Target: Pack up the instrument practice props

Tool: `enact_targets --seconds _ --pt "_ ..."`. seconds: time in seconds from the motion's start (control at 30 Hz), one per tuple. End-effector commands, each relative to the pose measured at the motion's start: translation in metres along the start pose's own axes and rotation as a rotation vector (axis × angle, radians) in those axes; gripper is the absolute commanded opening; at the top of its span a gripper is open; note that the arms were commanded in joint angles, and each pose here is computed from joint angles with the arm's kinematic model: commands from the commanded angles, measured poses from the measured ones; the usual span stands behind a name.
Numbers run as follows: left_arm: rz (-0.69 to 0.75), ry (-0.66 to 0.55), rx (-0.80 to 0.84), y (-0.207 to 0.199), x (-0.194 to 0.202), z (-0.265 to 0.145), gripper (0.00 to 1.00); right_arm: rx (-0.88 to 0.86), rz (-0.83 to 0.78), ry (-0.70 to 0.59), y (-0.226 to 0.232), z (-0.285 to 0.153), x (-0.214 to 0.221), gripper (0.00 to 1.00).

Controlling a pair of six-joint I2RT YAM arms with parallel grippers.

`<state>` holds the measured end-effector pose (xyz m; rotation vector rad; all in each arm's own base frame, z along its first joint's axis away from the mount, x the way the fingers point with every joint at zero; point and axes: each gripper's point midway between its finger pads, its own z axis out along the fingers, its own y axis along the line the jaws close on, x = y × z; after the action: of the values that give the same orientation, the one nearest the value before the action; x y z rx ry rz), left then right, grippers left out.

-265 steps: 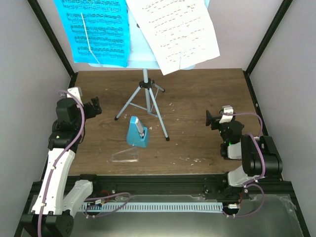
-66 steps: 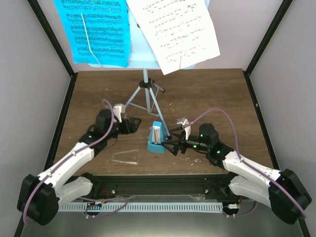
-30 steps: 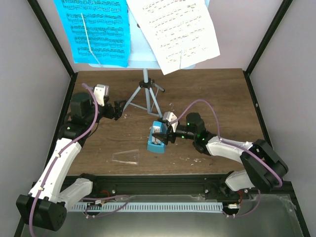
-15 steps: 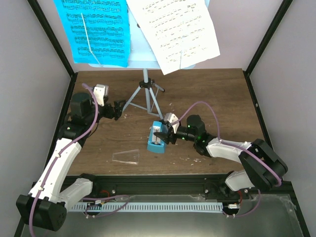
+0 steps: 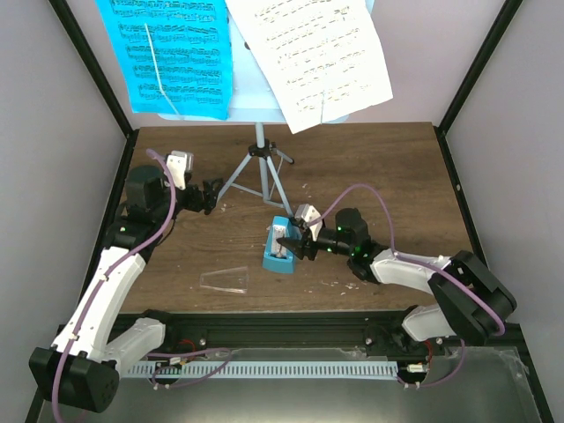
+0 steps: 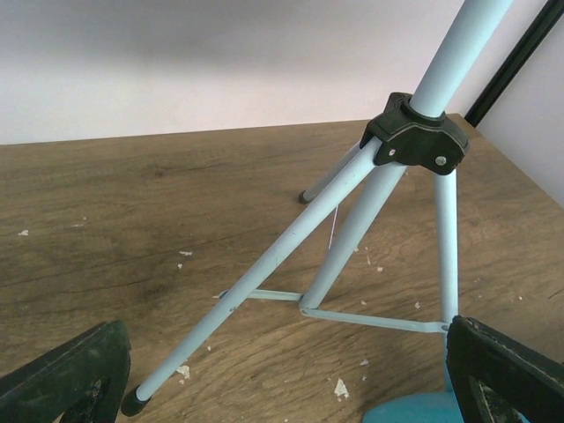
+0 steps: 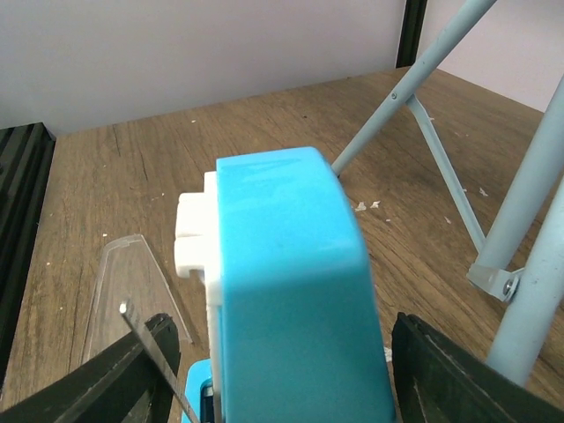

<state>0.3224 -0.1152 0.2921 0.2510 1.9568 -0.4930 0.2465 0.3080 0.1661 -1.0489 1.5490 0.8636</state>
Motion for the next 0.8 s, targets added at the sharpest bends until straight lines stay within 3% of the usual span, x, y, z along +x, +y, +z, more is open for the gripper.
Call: enact_targets --seconds 0.0,0.77 --pt "0.010 -0.007 -0.023 0.004 0.001 -0.005 0.99 0.024 -0.004 -0.033 -0.004 0.001 -0.011 0.65" --pt "0.013 -0.019 -0.037 0.006 -0.001 -0.008 0.99 0.027 0.057 -0.001 -0.012 0.013 -0.008 0.61"
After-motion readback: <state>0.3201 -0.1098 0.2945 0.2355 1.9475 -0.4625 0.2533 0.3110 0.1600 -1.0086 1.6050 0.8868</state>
